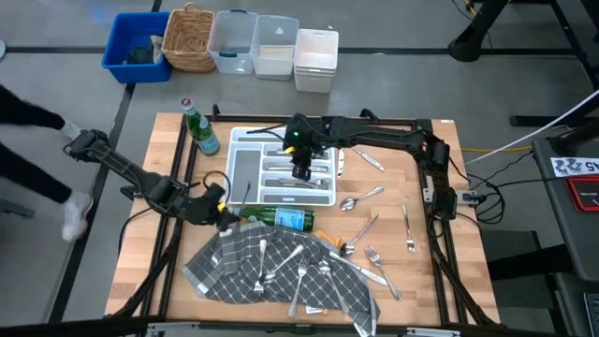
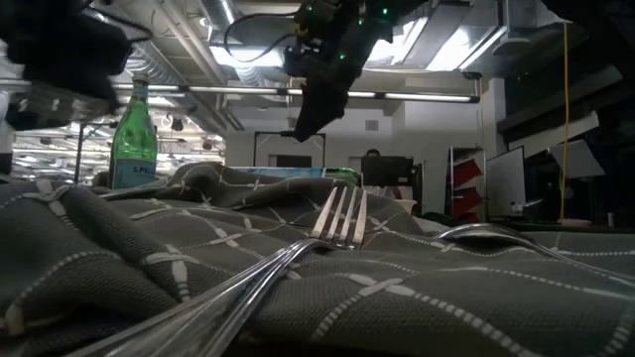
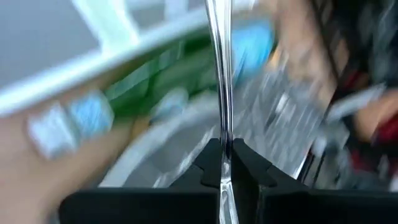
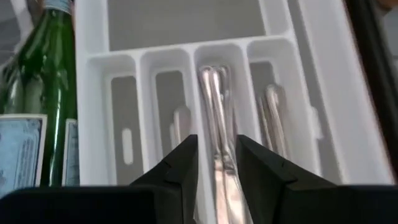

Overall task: Sort silverware
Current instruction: Put the silver fork into the silverware tray

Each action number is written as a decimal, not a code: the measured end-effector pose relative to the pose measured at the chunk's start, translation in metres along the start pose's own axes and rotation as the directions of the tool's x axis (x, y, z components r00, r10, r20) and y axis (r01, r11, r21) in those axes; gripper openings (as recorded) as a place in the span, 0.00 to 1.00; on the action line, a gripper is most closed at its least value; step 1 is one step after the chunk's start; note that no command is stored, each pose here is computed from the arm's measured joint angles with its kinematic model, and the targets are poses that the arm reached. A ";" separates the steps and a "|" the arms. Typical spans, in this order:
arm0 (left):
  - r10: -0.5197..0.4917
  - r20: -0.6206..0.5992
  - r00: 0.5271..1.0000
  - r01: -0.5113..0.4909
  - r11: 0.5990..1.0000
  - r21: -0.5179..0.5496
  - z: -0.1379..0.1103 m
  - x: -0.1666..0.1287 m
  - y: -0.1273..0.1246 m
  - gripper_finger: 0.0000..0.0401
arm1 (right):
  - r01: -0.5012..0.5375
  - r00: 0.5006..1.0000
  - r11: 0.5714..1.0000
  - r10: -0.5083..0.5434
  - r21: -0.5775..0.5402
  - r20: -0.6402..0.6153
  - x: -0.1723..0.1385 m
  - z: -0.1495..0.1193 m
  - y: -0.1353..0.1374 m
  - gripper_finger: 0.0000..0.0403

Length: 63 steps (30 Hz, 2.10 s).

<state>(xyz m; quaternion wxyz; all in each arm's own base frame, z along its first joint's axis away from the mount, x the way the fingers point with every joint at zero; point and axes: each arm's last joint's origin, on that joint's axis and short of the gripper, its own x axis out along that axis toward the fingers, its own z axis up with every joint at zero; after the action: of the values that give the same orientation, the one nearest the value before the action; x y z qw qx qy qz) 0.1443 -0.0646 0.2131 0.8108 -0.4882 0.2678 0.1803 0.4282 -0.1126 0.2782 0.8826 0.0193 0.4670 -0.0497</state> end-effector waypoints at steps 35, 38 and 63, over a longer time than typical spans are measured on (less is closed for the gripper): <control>0.176 0.815 0.553 0.403 0.800 -0.445 0.082 0.107 -0.006 0.02 | -0.037 0.999 0.989 0.042 0.145 -0.028 -0.057 0.020 0.000 0.27; 0.182 0.828 0.530 0.418 0.794 -0.442 0.089 0.107 -0.005 0.02 | -0.076 0.997 0.987 0.073 0.138 0.021 -0.056 0.025 0.001 0.27; 0.085 0.885 0.457 0.471 0.821 -0.322 0.102 0.097 -0.019 0.03 | -0.113 0.989 0.985 0.099 0.128 0.112 -0.045 0.035 0.000 0.27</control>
<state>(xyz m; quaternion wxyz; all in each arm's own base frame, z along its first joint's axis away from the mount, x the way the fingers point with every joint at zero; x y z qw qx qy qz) 0.2579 0.0200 0.2060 0.6791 -0.5574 -0.3023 0.3699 0.4315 -0.1126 0.3347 0.9042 0.1005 0.4138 -0.0346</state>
